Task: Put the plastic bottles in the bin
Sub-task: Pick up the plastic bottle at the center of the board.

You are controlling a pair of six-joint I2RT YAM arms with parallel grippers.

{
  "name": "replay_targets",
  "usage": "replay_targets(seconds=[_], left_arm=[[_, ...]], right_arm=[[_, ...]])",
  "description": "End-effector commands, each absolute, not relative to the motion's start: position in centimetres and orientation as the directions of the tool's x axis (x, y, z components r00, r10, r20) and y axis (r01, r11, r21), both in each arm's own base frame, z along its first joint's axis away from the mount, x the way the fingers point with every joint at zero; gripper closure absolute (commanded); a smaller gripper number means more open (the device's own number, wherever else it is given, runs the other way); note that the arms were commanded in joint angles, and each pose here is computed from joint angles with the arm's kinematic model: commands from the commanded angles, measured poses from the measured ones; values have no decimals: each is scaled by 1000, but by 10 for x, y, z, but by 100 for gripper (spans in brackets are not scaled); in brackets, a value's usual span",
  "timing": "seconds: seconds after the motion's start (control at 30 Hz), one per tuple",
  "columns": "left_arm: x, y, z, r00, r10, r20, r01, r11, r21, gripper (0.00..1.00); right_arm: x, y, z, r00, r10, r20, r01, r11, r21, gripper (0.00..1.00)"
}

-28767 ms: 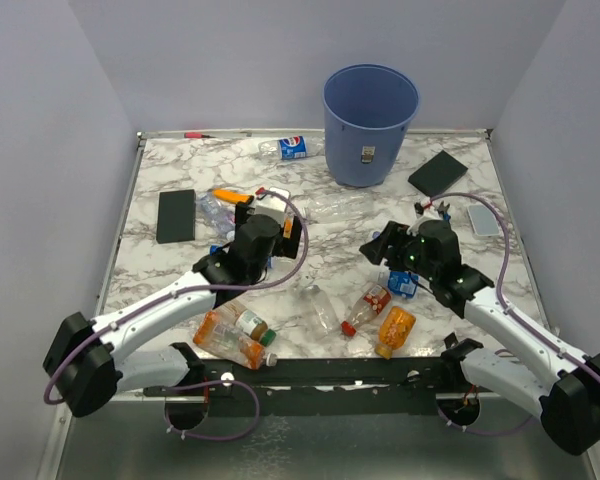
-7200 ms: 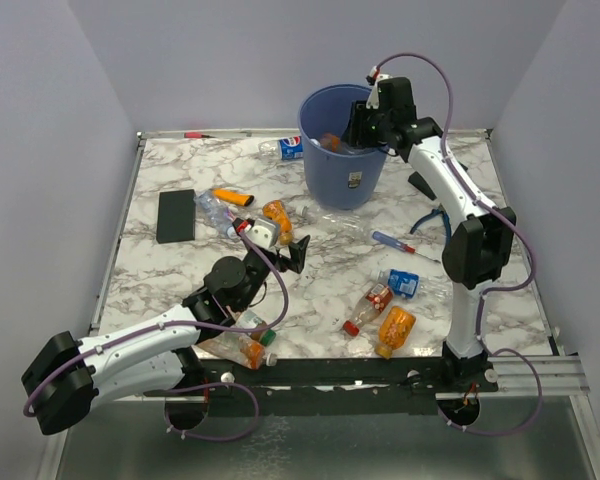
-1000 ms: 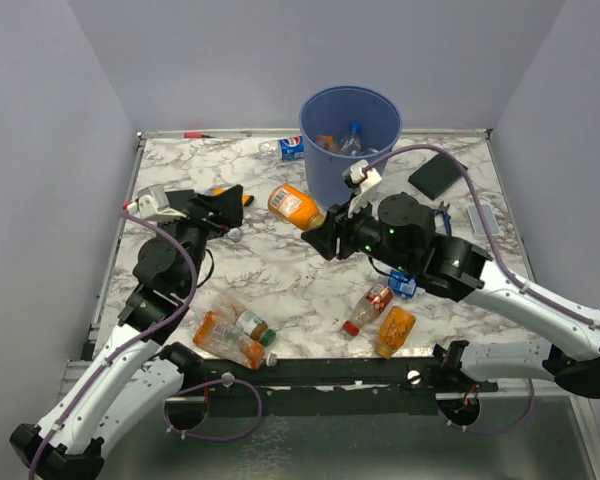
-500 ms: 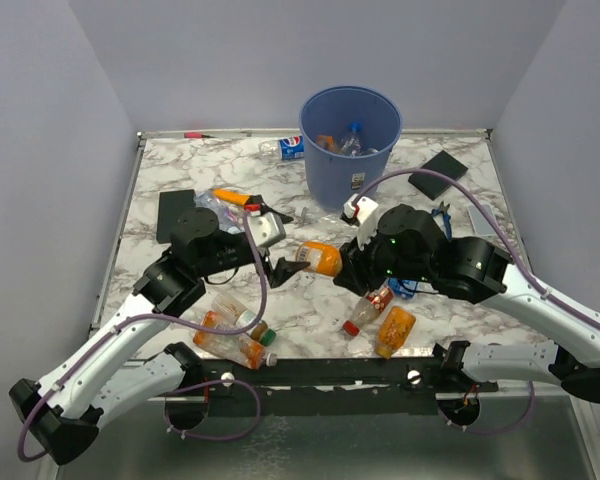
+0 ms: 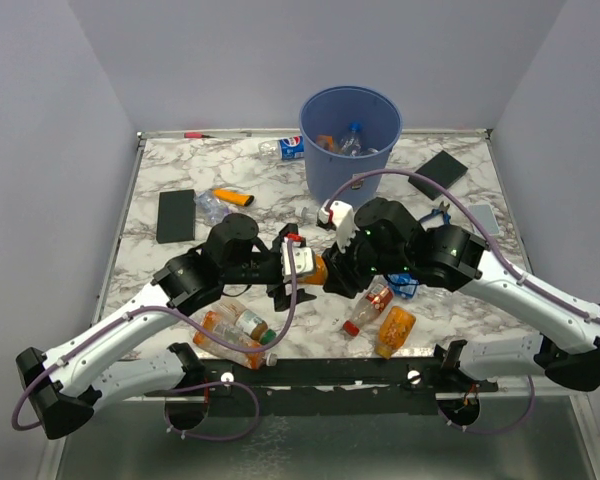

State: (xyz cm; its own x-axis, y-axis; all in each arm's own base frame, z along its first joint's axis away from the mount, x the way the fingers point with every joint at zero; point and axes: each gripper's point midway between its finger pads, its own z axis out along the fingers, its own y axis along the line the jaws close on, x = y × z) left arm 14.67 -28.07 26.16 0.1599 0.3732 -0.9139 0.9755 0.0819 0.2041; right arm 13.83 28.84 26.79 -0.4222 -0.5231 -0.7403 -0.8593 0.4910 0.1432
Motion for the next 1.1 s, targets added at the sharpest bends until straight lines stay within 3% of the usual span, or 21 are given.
replay_targets(seconds=[0.0,0.27,0.47,0.5,0.57,0.6,0.67,0.87,0.97,1.07], left_arm=[[151,-281,256,178,413,-893,969,84,232,8],[152,-285,245,157,419,-894,972,93,214,33],[152,-290,252,139,375,-917,975,111,193,66],[151,-291,253,135,363,-922,975,115,188,69],[152,-293,258,124,334,-934,975,133,177,74],[152,-295,261,113,311,-944,975,148,165,80],[152,-298,266,95,257,-962,975,173,142,87],[157,-309,315,-27,-129,-991,959,275,-62,92],[159,-305,335,-128,-349,-928,935,270,-230,93],[159,-304,344,-220,-463,-859,911,218,-350,94]], right_arm=[[130,293,283,-381,-533,-755,-894,421,155,100],[118,293,297,-354,-536,-766,-919,353,177,100],[115,292,306,-348,-524,-778,-922,343,181,100],[116,292,308,-350,-516,-782,-920,348,183,93],[116,293,313,-355,-492,-795,-915,355,190,53],[118,293,317,-356,-473,-806,-912,365,189,39],[124,293,327,-360,-419,-834,-897,401,186,24],[146,286,376,-276,-132,-952,-852,493,178,18],[151,281,393,-232,48,-971,-832,508,224,17],[157,273,403,-203,207,-957,-801,527,284,18]])
